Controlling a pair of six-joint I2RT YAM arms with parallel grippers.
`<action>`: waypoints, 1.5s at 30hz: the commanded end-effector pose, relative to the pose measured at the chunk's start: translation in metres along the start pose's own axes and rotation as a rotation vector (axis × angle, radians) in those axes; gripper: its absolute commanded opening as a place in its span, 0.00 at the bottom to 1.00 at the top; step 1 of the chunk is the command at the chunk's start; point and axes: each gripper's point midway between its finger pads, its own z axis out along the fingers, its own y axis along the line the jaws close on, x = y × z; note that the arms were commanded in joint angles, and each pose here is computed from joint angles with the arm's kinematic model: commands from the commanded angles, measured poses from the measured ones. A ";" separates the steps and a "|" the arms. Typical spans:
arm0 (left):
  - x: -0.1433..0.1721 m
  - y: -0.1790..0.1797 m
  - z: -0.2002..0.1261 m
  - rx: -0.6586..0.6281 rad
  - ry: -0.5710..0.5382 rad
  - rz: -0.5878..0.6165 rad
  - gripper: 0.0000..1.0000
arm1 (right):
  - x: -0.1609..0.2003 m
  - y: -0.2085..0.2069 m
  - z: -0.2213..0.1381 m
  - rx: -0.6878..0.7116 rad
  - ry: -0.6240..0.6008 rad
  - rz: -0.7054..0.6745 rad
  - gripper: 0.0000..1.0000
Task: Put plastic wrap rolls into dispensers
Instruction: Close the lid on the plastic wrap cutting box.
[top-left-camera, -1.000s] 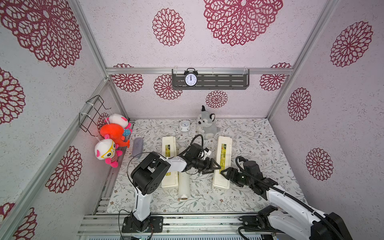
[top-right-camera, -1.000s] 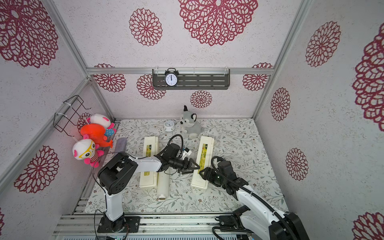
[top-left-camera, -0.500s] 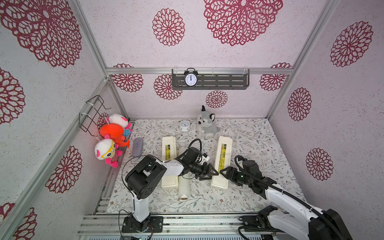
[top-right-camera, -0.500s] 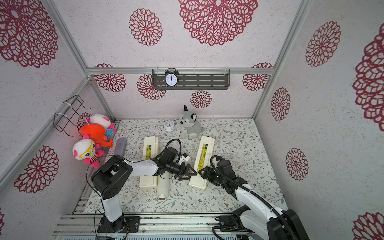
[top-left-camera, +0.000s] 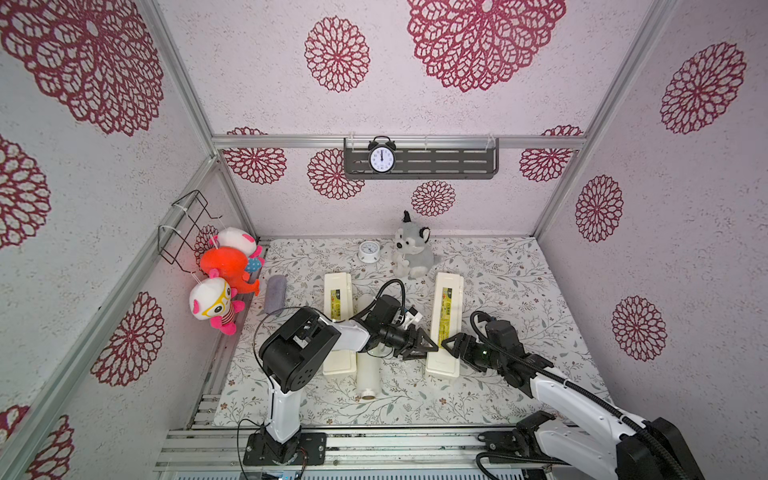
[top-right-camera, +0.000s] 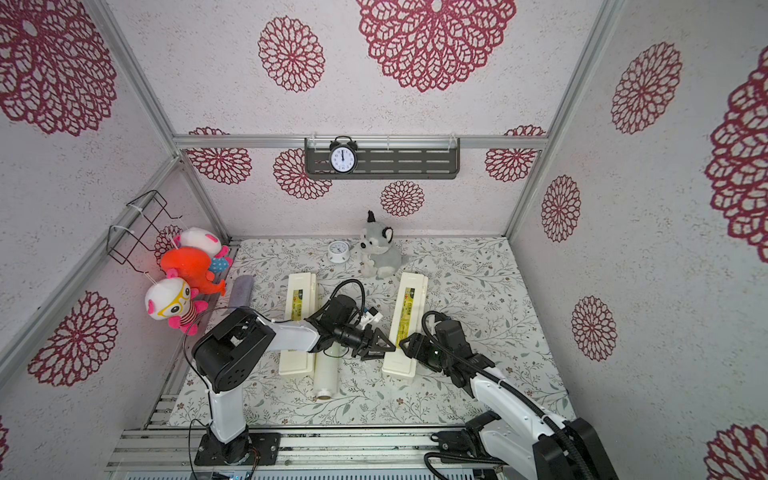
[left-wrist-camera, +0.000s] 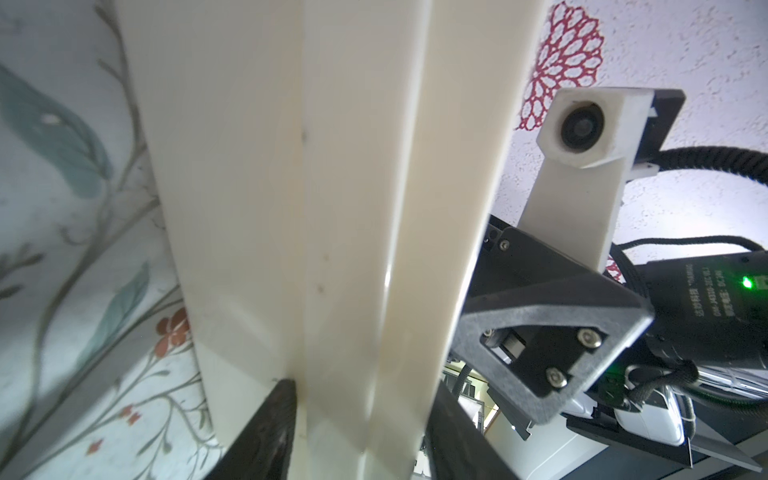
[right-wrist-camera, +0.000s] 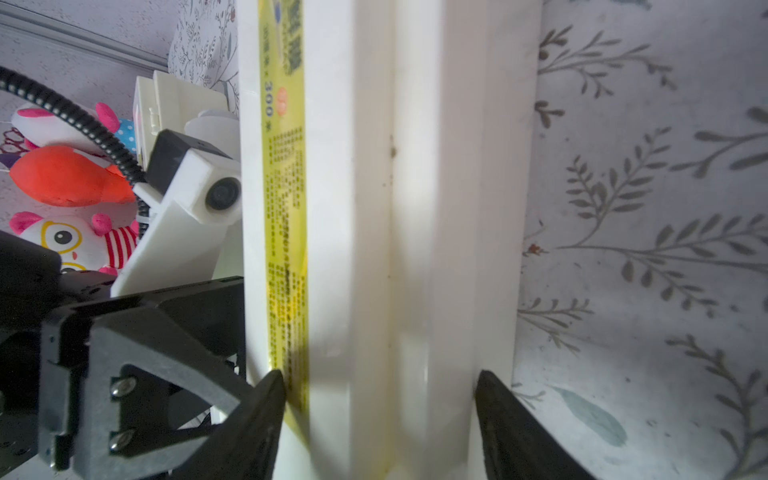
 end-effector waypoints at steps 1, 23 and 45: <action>0.004 0.033 0.003 -0.132 -0.003 -0.070 0.55 | 0.008 -0.008 -0.005 0.047 0.050 -0.023 0.75; -0.162 0.013 -0.010 -0.173 -0.179 0.051 0.66 | -0.136 -0.008 0.002 -0.083 -0.086 -0.048 0.75; -0.176 0.025 0.013 -0.100 -0.196 -0.017 0.58 | -0.163 0.005 0.059 -0.345 -0.017 0.054 0.42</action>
